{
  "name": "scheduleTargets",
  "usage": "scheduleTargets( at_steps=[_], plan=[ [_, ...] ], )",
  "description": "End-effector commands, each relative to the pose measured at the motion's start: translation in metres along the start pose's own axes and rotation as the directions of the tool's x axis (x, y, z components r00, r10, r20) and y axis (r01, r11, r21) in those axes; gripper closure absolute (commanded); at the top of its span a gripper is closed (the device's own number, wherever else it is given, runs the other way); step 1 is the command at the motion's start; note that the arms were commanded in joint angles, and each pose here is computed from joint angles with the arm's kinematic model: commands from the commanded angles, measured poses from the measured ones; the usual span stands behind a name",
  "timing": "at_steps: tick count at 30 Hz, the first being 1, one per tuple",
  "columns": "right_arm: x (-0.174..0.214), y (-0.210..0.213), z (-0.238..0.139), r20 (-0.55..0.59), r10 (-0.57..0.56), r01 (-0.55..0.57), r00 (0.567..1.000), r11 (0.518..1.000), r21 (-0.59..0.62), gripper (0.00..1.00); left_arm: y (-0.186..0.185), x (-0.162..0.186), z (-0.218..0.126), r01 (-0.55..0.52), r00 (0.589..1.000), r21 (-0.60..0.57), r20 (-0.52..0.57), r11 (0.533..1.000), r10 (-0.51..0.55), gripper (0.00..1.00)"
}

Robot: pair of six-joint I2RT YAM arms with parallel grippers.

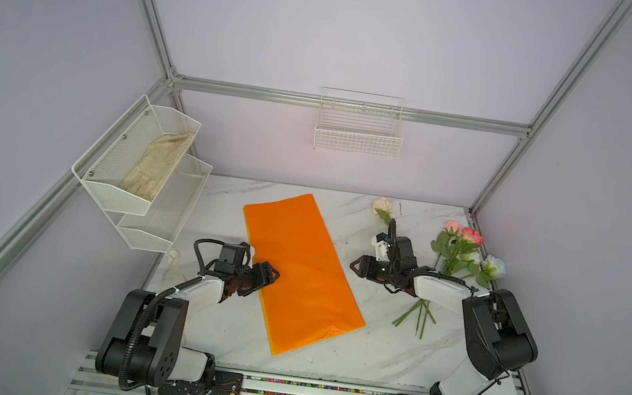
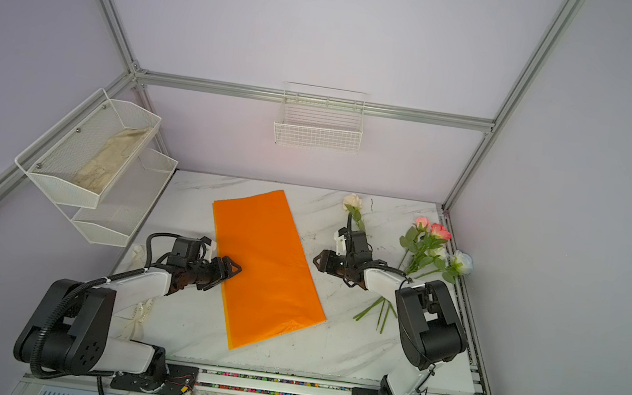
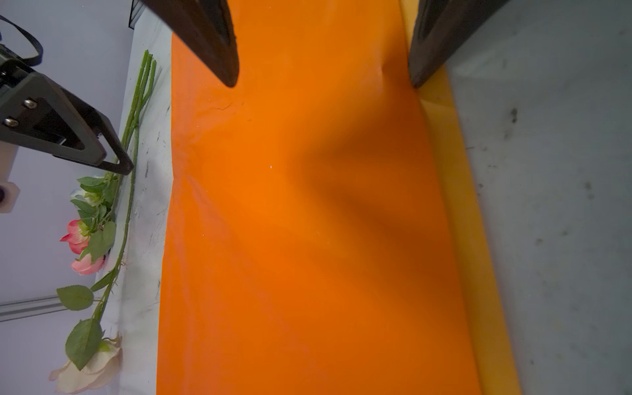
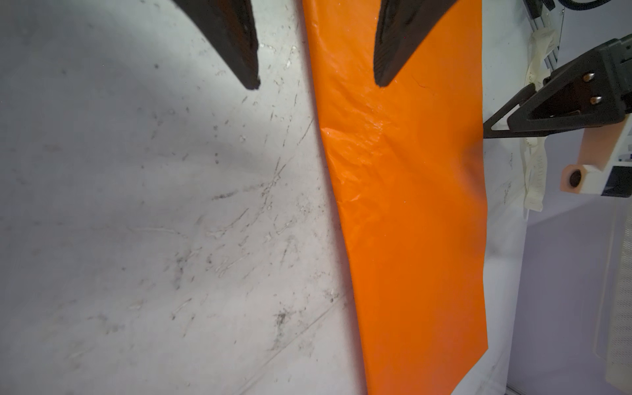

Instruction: Tie the bouquet of fake flowers

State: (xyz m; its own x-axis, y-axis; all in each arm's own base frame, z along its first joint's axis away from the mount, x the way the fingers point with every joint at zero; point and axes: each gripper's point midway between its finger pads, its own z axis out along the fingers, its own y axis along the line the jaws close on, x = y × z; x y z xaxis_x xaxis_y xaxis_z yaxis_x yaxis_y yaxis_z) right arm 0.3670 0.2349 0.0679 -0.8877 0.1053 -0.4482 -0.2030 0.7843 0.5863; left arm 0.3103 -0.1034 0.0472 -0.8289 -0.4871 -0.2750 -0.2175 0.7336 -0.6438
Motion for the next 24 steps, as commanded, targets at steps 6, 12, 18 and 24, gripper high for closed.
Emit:
scheduleTargets(
  at_steps=[6,12,18,24],
  plan=[
    [0.010,-0.009,0.025,-0.050,-0.028,0.030,0.998,0.999,0.023,0.43,-0.033,-0.017,0.001,0.054,0.998,0.148,0.027,0.988,-0.059,0.27],
    [0.027,-0.015,0.033,-0.087,-0.020,0.022,0.996,1.000,0.023,0.46,-0.036,-0.018,0.000,0.062,0.997,0.171,0.034,0.983,-0.069,0.31],
    [0.033,-0.016,0.033,-0.093,-0.015,0.017,0.996,1.000,0.017,0.46,-0.048,-0.019,-0.002,0.072,0.996,0.237,0.029,0.969,-0.081,0.36],
    [0.035,-0.017,0.032,-0.093,-0.010,0.012,0.996,1.000,0.020,0.47,-0.046,-0.017,0.005,0.098,0.995,0.247,0.008,0.964,-0.103,0.37]
  ],
)
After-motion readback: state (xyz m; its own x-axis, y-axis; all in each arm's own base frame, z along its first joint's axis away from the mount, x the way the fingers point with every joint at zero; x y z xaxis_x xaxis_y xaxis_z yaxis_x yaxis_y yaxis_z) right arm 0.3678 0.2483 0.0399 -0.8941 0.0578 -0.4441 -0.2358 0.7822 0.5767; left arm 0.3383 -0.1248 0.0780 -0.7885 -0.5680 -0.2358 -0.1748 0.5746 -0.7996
